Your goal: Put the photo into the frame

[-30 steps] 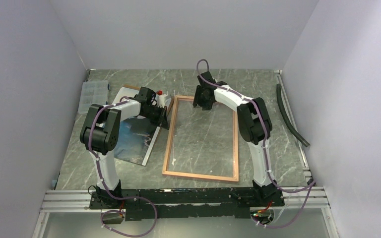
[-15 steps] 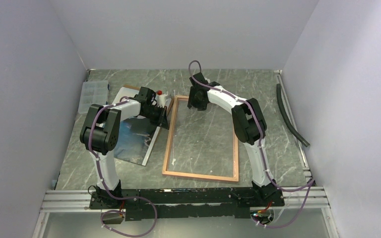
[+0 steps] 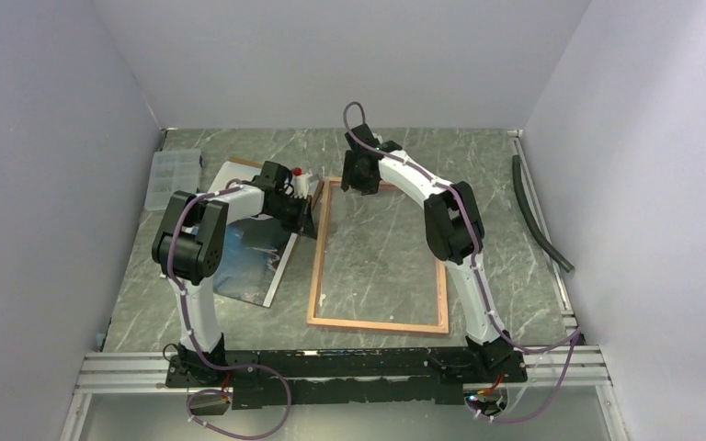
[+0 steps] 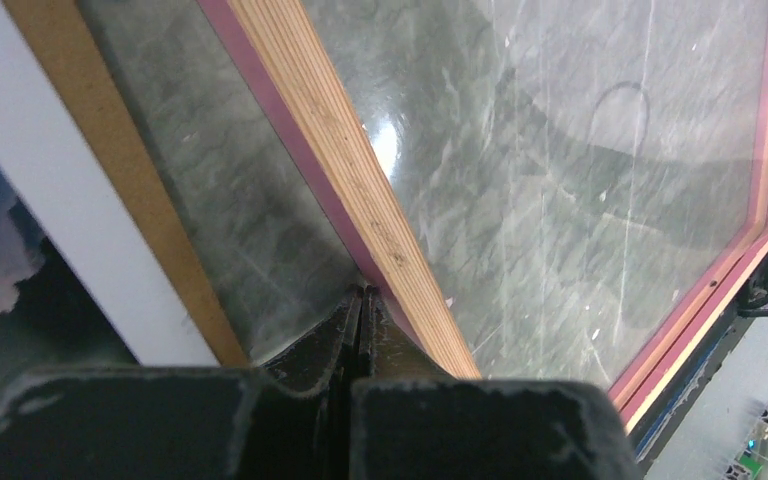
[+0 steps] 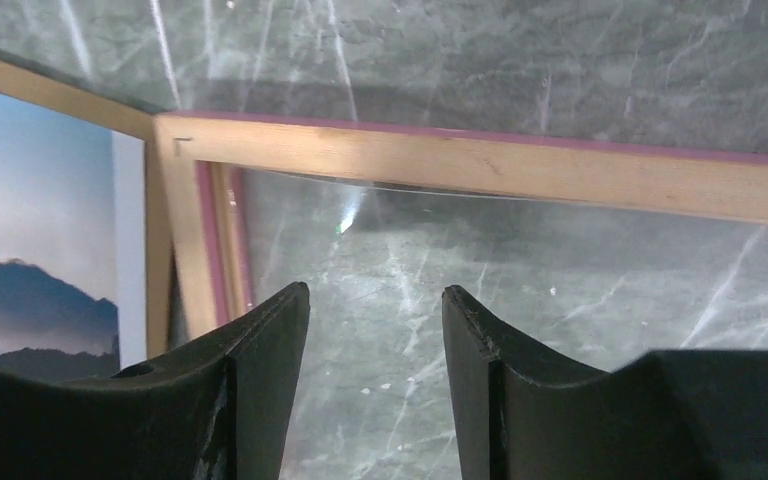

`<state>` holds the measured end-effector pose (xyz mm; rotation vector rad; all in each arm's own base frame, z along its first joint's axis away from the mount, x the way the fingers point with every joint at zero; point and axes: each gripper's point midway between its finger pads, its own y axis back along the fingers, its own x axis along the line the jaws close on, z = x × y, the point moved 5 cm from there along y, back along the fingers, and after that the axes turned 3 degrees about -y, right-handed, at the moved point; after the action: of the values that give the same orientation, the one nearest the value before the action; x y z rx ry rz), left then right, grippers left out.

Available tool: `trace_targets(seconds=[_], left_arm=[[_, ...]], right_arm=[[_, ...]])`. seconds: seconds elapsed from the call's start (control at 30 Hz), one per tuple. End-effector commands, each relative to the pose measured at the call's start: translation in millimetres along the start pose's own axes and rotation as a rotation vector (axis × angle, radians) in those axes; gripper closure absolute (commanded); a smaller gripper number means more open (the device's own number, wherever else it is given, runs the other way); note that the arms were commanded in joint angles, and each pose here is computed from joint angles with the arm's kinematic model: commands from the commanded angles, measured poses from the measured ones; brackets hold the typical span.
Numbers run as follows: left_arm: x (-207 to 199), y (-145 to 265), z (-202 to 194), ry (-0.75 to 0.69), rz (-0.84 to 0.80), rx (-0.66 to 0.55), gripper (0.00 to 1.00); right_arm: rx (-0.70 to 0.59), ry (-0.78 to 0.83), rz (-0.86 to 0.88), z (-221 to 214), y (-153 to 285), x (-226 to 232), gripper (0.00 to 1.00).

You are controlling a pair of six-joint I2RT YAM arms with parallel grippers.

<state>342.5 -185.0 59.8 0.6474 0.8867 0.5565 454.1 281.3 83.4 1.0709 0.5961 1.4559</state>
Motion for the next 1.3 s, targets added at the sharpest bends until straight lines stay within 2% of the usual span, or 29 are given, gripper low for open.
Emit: trace_targets(seconds=[0.0,0.13,0.23,0.33,0.47,0.6,0.7,0.8,0.9,0.93,0.97,1.1,1.27], left_arm=[[-19,-11,27,-0.007,-0.054,-0.055,0.97],[-16,17,44,-0.018,-0.024,-0.101,0.97],[-8,46,57,-0.031,0.018,-0.133,0.96],[-5,63,56,-0.041,0.034,-0.144,0.79],[-16,61,42,-0.026,-0.014,-0.118,0.54],[-31,42,25,-0.05,-0.035,-0.063,0.48],[-36,44,23,-0.053,-0.037,-0.038,0.47],[-31,71,39,-0.097,0.017,-0.063,0.42],[-13,117,57,-0.116,0.107,-0.107,0.33],[-4,131,58,-0.125,0.157,-0.108,0.23],[5,146,58,-0.136,0.208,-0.105,0.22],[54,210,38,-0.082,0.361,-0.121,0.19],[104,282,-15,0.045,0.474,-0.124,0.2]], right_arm=[[-0.017,0.014,0.038,19,19,5,0.43],[-0.038,0.004,0.08,20,52,5,0.35],[-0.075,-0.017,0.095,19,87,-8,0.21],[-0.105,-0.057,0.07,17,117,-42,0.11],[-0.111,-0.166,0.0,2,140,-114,0.01],[-0.107,-0.26,-0.06,-17,147,-173,0.0],[-0.102,-0.265,-0.072,-34,153,-183,0.0],[-0.141,-0.231,-0.015,-38,164,-156,0.0],[-0.155,-0.199,0.095,-36,171,-103,0.0],[-0.152,-0.18,0.131,-38,172,-82,0.0],[-0.146,-0.167,0.173,-39,172,-60,0.0],[-0.059,-0.126,0.335,-55,148,24,0.01],[0.051,0.027,0.392,-88,118,112,0.01]])
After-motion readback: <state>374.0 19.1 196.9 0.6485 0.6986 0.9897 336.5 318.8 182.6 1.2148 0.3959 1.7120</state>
